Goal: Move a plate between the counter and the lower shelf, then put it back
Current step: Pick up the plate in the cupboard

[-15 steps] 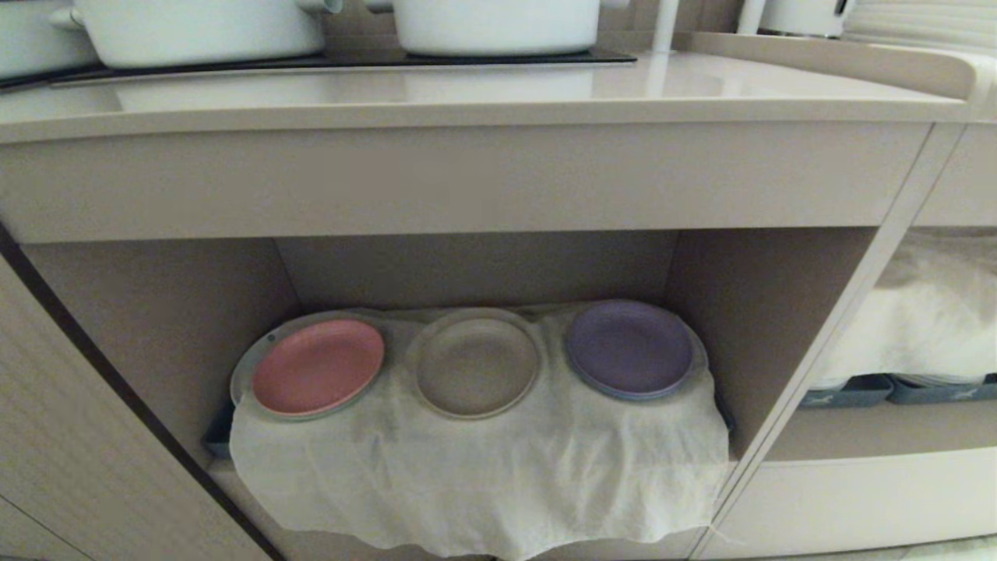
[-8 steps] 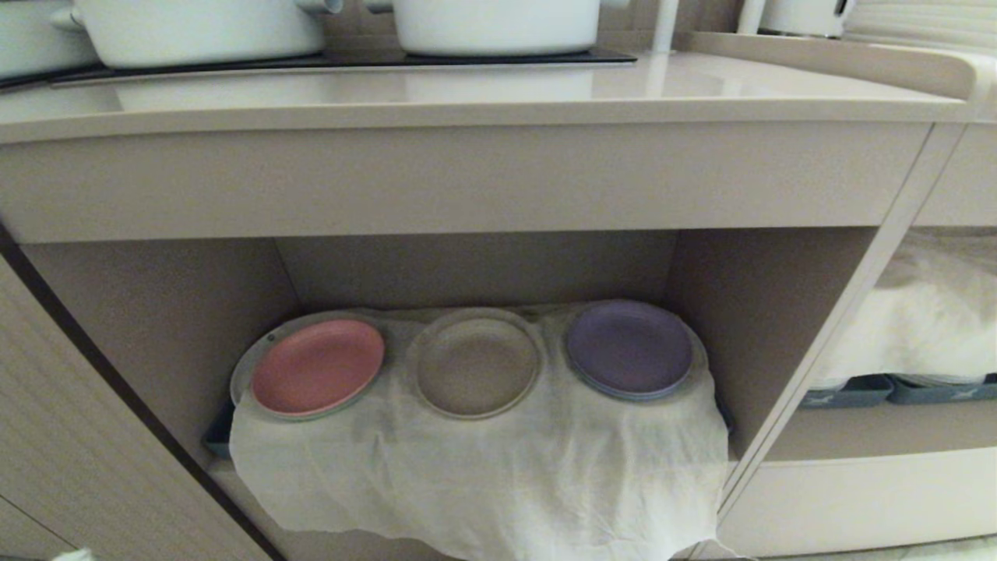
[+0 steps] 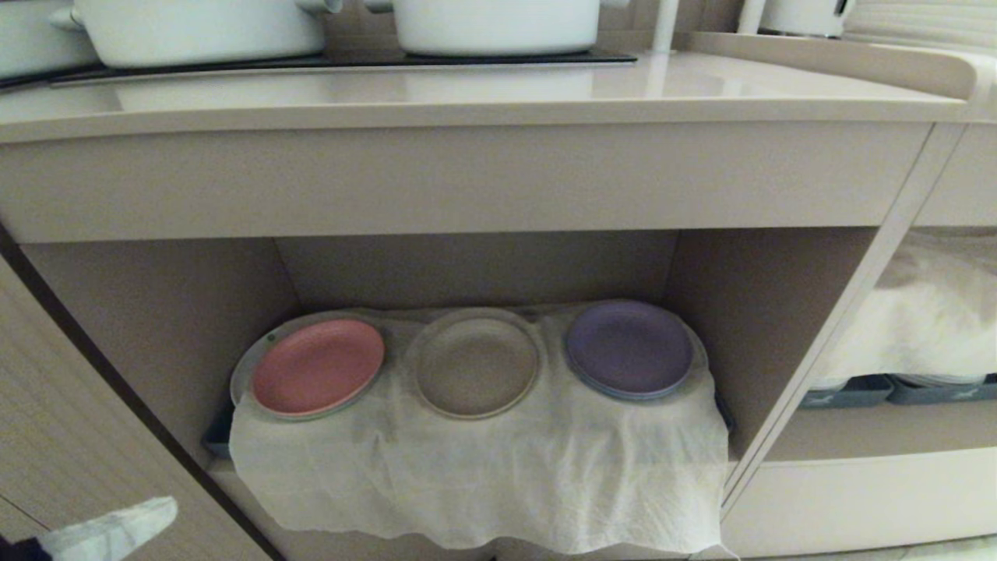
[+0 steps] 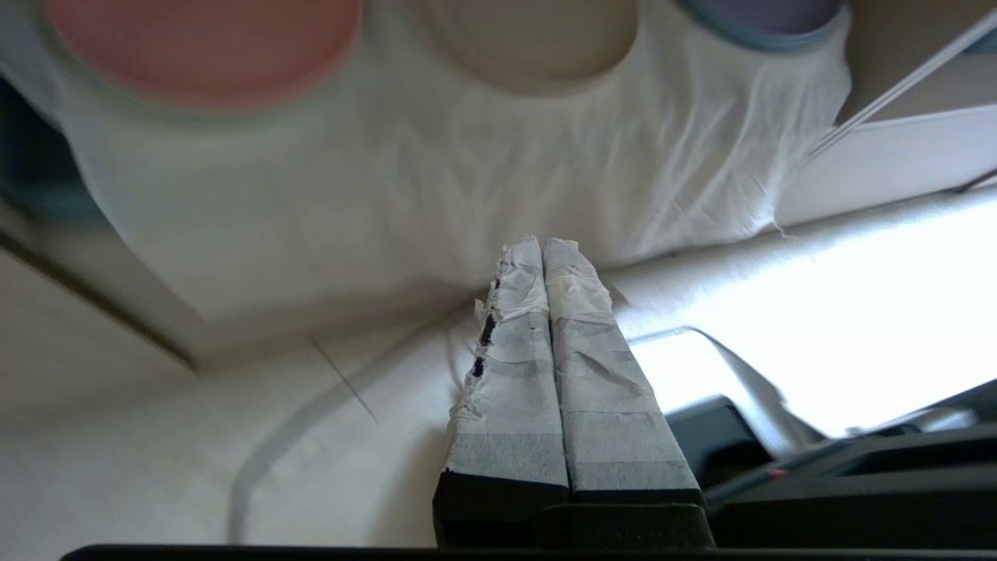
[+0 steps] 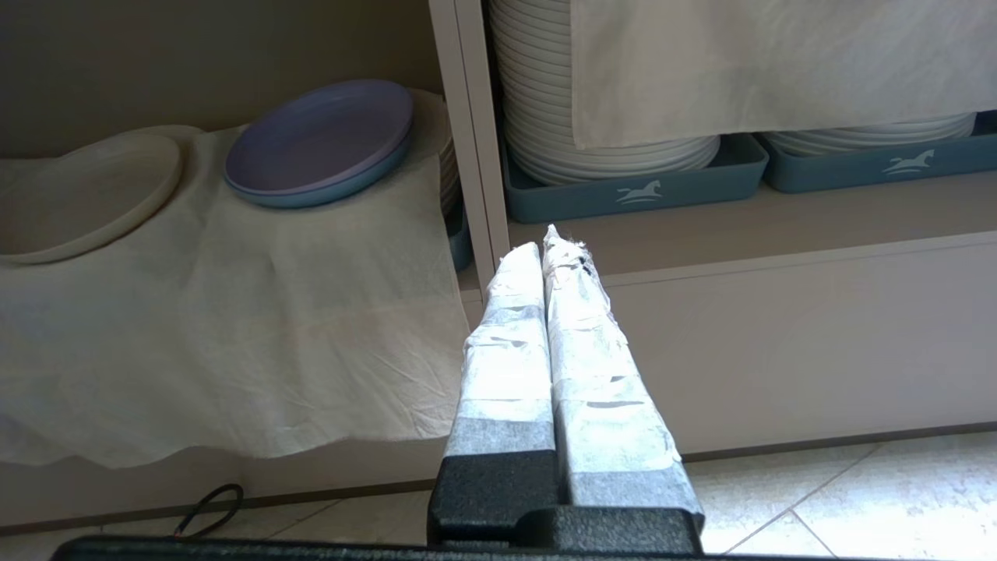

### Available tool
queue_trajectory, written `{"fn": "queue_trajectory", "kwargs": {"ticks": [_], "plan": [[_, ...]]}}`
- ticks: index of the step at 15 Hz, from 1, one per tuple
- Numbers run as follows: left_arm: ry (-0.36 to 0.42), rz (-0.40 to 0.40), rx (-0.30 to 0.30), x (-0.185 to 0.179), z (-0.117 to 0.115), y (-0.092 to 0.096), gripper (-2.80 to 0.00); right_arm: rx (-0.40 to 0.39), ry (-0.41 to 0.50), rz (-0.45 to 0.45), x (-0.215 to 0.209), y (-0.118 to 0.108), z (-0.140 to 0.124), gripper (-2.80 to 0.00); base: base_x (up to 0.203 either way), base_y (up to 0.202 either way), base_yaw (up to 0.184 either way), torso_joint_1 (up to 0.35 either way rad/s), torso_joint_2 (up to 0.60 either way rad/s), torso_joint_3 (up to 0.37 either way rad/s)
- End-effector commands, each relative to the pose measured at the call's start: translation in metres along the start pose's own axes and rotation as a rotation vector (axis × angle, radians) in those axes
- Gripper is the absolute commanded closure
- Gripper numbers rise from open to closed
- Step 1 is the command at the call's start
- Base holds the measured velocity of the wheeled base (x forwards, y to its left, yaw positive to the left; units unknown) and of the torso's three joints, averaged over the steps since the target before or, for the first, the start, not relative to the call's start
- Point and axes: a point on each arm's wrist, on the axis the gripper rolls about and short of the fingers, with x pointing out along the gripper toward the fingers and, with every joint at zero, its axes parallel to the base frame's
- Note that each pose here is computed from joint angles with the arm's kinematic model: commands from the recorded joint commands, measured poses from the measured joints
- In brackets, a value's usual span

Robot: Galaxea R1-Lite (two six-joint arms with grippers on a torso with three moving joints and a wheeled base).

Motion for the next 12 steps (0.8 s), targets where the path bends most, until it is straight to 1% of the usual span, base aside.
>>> {"fn": "queue_trajectory", "kwargs": {"ticks": [1, 3, 7, 10, 12], "plan": [[0.110, 0.008, -0.059, 0.021, 0.005, 0.009, 0.00, 0.001, 0.000, 0.000, 0.000, 0.000, 0.000, 0.00, 0.000, 0.000, 0.000, 0.000, 0.00, 0.000], [0.169, 0.012, -0.092, 0.035, 0.007, 0.014, 0.00, 0.001, 0.000, 0.000, 0.000, 0.000, 0.000, 0.00, 0.000, 0.000, 0.000, 0.000, 0.00, 0.000], [0.260, -0.034, -0.091, 0.064, 0.007, 0.017, 0.00, 0.001, 0.000, 0.000, 0.000, 0.000, 0.000, 0.00, 0.000, 0.000, 0.000, 0.000, 0.00, 0.000], [0.274, -0.084, -0.114, 0.097, 0.012, 0.015, 0.00, 0.001, 0.000, 0.000, 0.000, 0.000, 0.000, 0.00, 0.000, 0.000, 0.000, 0.000, 0.00, 0.000], [0.273, -0.089, -0.136, 0.121, 0.013, 0.015, 0.00, 0.001, 0.000, 0.000, 0.000, 0.000, 0.000, 0.00, 0.000, 0.000, 0.000, 0.000, 0.00, 0.000]]}}
